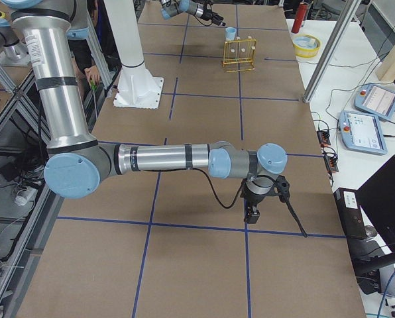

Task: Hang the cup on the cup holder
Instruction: 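Move the left gripper toward the light blue cup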

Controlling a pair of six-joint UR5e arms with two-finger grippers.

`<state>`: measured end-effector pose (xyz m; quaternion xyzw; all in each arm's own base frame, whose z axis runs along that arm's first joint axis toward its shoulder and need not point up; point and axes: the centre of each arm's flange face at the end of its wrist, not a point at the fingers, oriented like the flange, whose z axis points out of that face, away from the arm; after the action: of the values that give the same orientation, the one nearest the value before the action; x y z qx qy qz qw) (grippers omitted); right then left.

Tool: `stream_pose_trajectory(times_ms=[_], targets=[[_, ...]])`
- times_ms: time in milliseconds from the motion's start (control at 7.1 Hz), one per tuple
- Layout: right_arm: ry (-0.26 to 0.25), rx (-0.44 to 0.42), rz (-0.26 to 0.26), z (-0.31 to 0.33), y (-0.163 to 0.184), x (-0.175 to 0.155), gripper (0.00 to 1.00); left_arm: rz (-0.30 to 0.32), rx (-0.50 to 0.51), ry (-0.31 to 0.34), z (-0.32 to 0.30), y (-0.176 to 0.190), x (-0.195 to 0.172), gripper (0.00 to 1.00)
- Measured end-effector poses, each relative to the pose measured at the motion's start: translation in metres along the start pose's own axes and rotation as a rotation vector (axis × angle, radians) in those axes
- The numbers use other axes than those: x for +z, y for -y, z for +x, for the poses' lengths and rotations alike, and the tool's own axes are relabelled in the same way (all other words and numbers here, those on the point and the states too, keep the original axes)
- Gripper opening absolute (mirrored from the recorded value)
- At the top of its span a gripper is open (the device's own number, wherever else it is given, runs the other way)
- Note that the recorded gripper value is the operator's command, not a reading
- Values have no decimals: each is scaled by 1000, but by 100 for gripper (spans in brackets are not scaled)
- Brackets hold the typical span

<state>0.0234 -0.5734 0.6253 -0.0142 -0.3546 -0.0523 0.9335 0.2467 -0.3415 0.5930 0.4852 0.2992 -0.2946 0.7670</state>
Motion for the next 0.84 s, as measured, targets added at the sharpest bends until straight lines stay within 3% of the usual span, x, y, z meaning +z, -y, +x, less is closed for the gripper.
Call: stream_pose_trajectory(times_ms=[422, 845], targets=[[0, 0, 0, 0, 0, 0, 100, -4, 114, 3, -1, -23, -1, 100], [0, 0, 0, 0, 0, 0, 100, -32, 120, -18, 6, -40, -3, 100]])
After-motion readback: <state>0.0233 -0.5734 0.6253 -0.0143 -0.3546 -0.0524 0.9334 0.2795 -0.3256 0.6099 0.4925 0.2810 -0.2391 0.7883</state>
